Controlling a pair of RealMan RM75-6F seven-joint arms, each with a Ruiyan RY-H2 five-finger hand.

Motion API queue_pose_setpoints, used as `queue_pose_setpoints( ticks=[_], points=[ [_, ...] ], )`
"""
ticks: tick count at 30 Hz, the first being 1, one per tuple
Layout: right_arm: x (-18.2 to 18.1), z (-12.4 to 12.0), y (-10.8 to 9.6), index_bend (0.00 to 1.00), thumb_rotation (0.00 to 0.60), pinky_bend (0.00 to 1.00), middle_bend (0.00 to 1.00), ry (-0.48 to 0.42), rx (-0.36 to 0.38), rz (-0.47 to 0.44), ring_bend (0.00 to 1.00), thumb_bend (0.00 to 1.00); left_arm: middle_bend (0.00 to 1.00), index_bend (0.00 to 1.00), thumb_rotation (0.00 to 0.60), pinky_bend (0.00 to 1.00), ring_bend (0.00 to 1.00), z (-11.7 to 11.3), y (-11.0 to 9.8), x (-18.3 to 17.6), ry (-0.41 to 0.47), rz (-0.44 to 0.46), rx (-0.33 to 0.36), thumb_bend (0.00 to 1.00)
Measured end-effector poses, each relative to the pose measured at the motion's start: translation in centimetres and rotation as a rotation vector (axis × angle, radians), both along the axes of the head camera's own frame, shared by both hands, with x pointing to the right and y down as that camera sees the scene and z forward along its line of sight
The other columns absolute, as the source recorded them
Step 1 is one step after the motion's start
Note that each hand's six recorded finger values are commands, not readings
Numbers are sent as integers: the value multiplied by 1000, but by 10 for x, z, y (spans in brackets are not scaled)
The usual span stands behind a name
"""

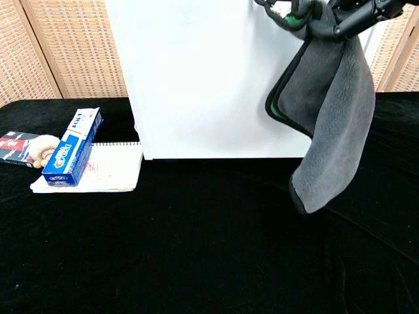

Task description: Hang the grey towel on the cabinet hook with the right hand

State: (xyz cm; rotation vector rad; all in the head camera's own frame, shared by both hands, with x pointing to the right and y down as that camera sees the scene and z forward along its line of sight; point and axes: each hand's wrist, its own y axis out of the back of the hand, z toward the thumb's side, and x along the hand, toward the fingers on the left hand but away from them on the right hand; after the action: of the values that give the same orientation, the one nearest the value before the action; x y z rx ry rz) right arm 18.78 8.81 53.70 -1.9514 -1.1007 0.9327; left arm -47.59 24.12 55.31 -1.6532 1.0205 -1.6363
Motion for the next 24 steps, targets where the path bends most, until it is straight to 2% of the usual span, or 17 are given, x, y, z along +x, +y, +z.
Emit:
queue_pose_setpoints(
  ticks=[1,4,14,20,24],
  points=[
    [0,0,0,298,600,1000,1000,-2,-3,-2,1000,300,0,0,600,0,0,0,0,0,0,0,0,0],
    [0,-2,1,281,600,1000,1000,-9,0,-9,1000,245,0,0,600,0,0,0,0,0,1,1,0,0],
    [7,-11,6,282,600,1000,1000,-17,21,-22,1000,245,0,0,600,0,0,-1,0,0,3,2,2,0],
    [24,-14,12,284,600,1000,997,2,38,-20,999,244,0,0,600,0,0,-3,0,0,8,0,7,0],
    [40,-13,17,289,600,1000,921,40,78,-45,941,226,0,0,600,0,0,-6,0,-1,12,-4,18,0]
  ],
)
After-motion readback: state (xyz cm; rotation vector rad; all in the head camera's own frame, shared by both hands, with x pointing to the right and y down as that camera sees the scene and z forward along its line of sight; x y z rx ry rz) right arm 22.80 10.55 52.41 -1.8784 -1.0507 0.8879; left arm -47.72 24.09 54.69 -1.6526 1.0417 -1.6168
